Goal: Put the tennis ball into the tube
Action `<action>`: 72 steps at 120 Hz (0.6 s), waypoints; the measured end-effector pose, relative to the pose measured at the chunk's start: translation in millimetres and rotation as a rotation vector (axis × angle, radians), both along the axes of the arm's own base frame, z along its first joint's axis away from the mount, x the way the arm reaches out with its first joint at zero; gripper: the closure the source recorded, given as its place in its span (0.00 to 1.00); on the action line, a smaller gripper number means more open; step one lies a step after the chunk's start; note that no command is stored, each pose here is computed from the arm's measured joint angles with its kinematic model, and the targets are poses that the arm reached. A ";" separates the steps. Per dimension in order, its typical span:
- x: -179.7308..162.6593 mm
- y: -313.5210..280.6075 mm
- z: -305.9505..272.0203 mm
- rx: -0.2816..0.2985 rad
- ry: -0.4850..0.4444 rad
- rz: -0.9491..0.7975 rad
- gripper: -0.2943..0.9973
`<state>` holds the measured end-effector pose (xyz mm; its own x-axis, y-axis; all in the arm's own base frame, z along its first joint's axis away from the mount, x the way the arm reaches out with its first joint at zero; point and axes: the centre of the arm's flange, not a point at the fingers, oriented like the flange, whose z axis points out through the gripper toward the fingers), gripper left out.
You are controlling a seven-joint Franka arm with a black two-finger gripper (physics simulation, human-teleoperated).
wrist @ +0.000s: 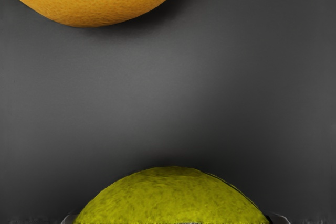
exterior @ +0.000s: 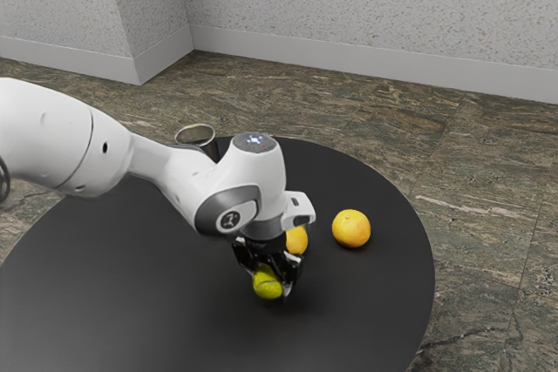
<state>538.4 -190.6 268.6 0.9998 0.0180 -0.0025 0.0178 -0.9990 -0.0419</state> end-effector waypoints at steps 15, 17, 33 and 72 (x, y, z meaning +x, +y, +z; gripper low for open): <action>-1.0 -0.1 27.8 -0.011 -0.017 0.021 0.53; -0.9 0.4 32.9 -0.013 -0.020 0.025 0.53; -0.2 5.3 73.3 -0.029 -0.047 0.049 0.53; 30.7 35.4 168.3 -0.037 -0.117 0.060 0.52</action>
